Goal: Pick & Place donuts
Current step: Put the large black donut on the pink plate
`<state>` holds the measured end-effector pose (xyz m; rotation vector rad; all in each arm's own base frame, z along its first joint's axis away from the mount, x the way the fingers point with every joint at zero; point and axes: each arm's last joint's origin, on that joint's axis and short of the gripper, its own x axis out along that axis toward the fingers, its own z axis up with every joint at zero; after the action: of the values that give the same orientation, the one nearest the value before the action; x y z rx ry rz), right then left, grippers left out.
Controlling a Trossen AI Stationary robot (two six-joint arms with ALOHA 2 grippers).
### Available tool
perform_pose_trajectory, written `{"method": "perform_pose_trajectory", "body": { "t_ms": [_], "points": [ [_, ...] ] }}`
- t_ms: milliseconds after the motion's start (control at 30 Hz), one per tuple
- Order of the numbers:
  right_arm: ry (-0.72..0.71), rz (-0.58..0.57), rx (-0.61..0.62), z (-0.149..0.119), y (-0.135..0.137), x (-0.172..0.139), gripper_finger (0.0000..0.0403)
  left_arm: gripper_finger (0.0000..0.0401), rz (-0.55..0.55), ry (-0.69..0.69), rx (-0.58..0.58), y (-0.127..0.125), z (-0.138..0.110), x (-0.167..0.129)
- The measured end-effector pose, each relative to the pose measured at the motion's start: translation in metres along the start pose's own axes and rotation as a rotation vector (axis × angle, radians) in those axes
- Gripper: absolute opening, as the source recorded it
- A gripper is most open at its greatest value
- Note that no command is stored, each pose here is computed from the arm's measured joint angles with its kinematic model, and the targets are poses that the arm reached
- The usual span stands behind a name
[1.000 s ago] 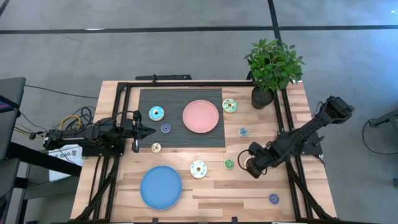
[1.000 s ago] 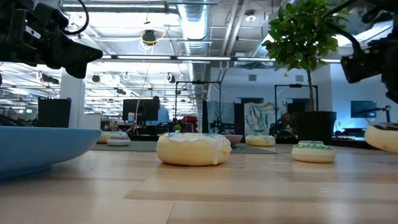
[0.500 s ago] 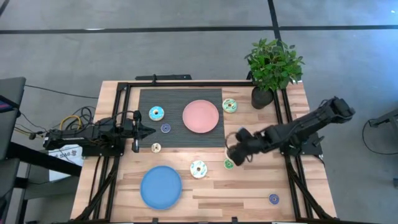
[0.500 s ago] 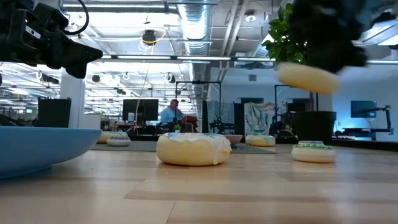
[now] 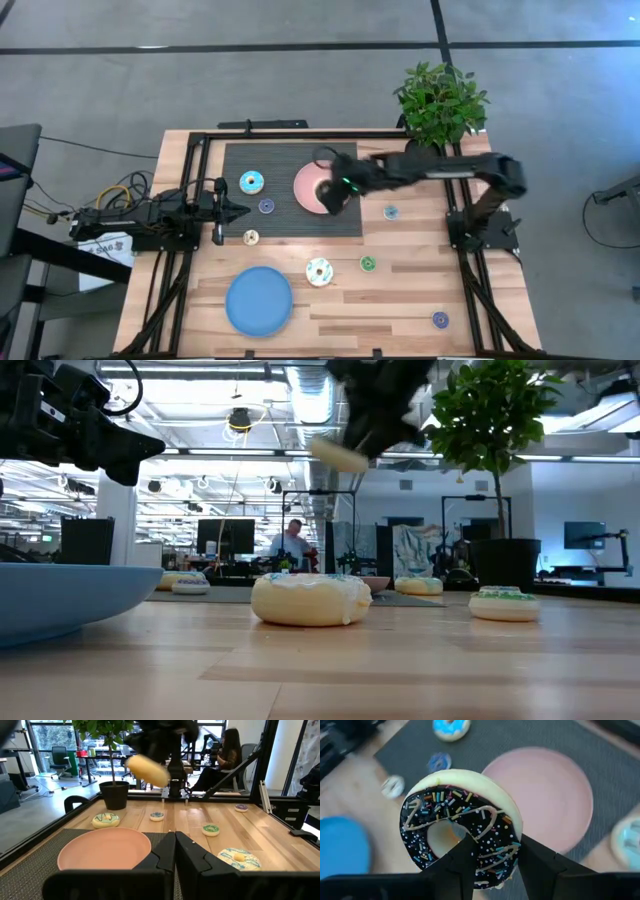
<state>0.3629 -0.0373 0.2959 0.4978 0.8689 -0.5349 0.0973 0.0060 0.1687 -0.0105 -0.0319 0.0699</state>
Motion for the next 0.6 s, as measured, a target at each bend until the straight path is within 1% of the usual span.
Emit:
{"method": "perform_pose_trajectory", "body": {
  "t_ms": [67, 167, 300, 400, 467, 533, 600],
  "points": [
    [0.020, -0.016, 0.010, 0.015, -0.004, 0.020, 0.0123, 0.0000, 0.000, 0.000, 0.000, 0.000, 0.000, 0.000],
    [0.089, -0.033, 0.043, 0.030, -0.016, 0.055, 0.0123, 0.0000, 0.000, 0.000, 0.000, 0.000, 0.000, 0.000],
    [0.152, -0.088, 0.087, 0.038, -0.034, 0.096, 0.0123, 0.0000, 0.000, 0.000, 0.000, 0.000, 0.000, 0.000],
    [0.178, -0.124, 0.122, 0.040, -0.050, 0.120, 0.0123, 0.0000, 0.000, 0.000, 0.000, 0.000, 0.000, 0.000],
    [0.207, -0.126, 0.161, 0.040, -0.061, 0.134, 0.0123, 0.0000, 0.000, 0.000, 0.000, 0.000, 0.000, 0.000],
    [0.233, -0.120, 0.194, 0.040, -0.070, 0.144, 0.0123, 0.0000, 0.000, 0.000, 0.000, 0.000, 0.000, 0.000],
    [0.250, -0.124, 0.213, 0.041, -0.078, 0.148, 0.0123, 0.0000, 0.000, 0.000, 0.000, 0.000, 0.000, 0.000]
  ]
}}
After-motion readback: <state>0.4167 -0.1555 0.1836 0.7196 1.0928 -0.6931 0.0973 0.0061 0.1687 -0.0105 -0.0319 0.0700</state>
